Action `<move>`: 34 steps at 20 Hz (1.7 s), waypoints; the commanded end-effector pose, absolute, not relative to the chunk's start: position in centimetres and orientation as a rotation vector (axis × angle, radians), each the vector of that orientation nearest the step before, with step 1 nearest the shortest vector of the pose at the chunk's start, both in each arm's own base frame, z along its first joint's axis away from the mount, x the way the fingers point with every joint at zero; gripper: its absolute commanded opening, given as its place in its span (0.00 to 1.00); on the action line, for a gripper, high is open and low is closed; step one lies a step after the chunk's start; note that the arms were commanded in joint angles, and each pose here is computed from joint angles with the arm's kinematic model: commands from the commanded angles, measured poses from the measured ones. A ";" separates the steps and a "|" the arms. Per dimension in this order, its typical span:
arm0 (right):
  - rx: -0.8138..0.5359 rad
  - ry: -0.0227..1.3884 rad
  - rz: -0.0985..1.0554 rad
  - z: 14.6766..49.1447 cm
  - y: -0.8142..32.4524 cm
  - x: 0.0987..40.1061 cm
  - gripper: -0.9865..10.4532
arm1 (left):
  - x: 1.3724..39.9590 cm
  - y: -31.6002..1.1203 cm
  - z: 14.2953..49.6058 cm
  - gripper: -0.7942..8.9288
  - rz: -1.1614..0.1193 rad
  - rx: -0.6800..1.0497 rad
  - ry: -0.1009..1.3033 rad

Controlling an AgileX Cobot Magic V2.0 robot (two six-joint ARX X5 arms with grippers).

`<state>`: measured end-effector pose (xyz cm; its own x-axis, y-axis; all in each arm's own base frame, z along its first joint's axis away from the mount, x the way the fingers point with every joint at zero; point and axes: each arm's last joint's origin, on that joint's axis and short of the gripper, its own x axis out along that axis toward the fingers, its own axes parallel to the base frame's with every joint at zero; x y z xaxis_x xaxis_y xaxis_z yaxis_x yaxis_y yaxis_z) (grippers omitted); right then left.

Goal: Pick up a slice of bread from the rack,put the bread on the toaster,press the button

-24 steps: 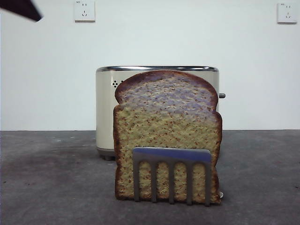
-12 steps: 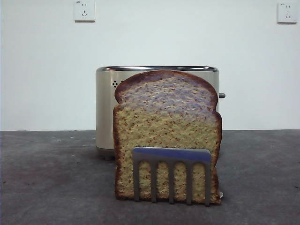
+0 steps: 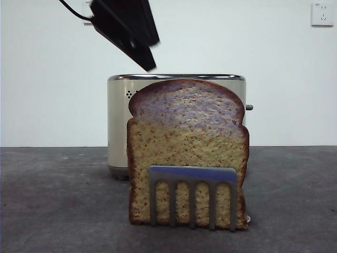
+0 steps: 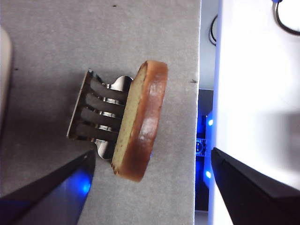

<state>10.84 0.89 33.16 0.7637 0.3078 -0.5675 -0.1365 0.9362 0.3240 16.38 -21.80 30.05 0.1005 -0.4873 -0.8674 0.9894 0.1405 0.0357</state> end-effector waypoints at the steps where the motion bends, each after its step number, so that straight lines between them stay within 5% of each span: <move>1: 0.274 0.673 0.245 33.2 0.9 10.7 0.09 | 16.8 -22.6 29.1 0.50 -1.272 0.808 0.837; 7: 0.277 0.698 0.242 33.0 0.9 10.5 0.09 | 17.7 -23.9 27.7 0.49 -1.281 0.833 0.829; 12: 0.279 0.717 0.239 32.8 0.9 10.4 0.09 | 17.6 -24.4 27.2 0.24 -1.277 0.883 0.828; 19: 0.280 0.720 0.238 32.8 0.9 10.4 0.09 | 17.8 -24.8 26.5 0.19 -1.296 0.903 0.833; 23: 0.281 0.722 0.238 32.8 0.9 10.4 0.09 | 17.9 -24.9 26.6 0.07 -1.296 0.905 0.829; 34: 0.276 0.749 0.216 32.6 0.8 10.2 0.09 | 18.0 -24.7 34.4 0.07 -1.245 0.922 0.726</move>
